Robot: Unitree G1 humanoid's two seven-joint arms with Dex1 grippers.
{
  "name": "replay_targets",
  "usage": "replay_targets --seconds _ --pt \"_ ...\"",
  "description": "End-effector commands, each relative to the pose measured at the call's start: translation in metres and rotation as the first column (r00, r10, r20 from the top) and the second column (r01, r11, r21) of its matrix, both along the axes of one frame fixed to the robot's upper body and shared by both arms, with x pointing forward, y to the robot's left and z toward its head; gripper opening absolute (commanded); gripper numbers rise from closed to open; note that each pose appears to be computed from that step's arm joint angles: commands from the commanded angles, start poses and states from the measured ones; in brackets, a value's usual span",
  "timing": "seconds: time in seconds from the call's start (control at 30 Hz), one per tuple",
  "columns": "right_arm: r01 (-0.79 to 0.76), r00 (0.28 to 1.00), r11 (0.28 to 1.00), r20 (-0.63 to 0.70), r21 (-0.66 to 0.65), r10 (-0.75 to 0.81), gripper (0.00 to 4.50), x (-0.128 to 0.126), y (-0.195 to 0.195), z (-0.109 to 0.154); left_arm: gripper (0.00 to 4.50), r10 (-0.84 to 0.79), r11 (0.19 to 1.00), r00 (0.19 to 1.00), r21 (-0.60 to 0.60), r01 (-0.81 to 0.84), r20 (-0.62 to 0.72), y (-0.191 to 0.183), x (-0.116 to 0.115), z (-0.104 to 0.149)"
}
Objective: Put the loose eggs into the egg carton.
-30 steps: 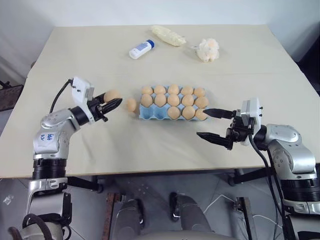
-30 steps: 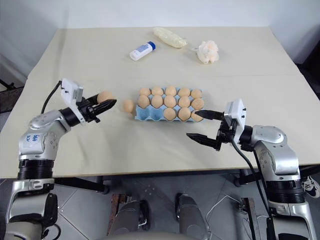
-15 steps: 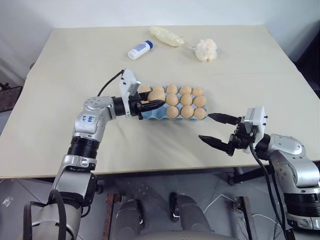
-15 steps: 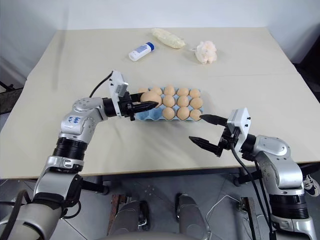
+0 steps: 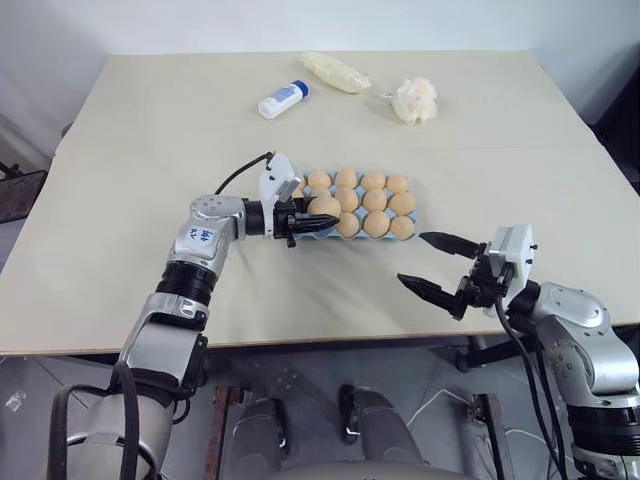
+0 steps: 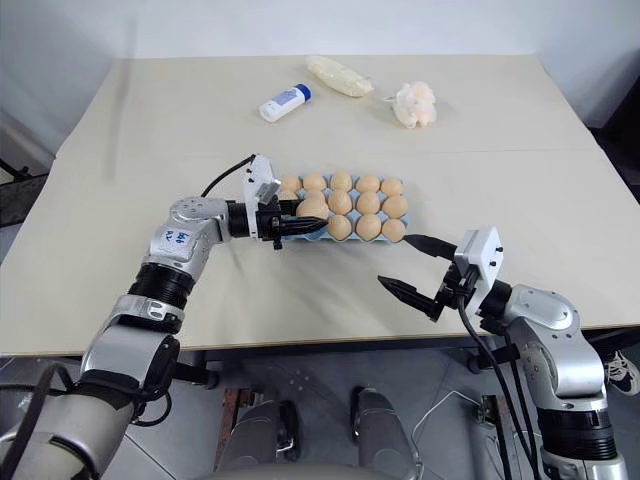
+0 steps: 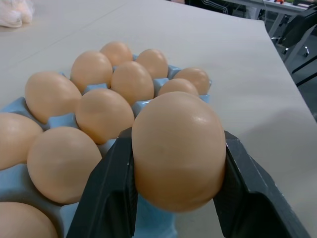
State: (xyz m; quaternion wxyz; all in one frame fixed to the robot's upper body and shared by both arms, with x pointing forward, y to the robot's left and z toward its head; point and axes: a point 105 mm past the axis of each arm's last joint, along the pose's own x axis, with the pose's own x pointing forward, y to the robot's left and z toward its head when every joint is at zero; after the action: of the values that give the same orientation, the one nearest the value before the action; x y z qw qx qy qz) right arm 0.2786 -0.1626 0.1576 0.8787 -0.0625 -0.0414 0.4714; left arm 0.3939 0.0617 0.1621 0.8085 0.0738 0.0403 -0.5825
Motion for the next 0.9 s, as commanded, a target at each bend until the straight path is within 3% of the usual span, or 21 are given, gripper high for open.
replay_targets --seconds 0.03,0.17,0.47,0.63,0.9 --pt "0.002 0.997 1.0 0.072 0.012 -0.003 4.5 -0.003 -0.002 0.016 1.6 0.009 1.0 0.998 -0.009 -0.008 0.059 -0.012 0.008 0.012" --pt "0.008 0.997 1.0 0.075 0.009 -0.009 4.5 -0.003 -0.003 0.017 1.6 0.027 1.0 0.998 -0.003 -0.026 0.059 -0.012 0.012 0.011" --pt "0.024 0.997 1.0 0.073 0.002 -0.024 4.5 -0.006 -0.006 0.017 4.47 0.065 0.998 0.996 0.013 -0.065 0.059 -0.001 0.016 0.01" --pt "0.024 0.997 1.0 0.076 -0.005 -0.023 4.5 -0.004 -0.007 0.018 4.47 0.086 0.996 0.994 0.006 -0.086 0.068 0.004 0.018 0.013" --pt "0.01 0.997 1.0 0.078 -0.011 -0.009 4.5 -0.005 -0.006 0.02 4.47 0.053 0.995 0.991 -0.092 -0.041 0.125 0.011 0.006 0.042"
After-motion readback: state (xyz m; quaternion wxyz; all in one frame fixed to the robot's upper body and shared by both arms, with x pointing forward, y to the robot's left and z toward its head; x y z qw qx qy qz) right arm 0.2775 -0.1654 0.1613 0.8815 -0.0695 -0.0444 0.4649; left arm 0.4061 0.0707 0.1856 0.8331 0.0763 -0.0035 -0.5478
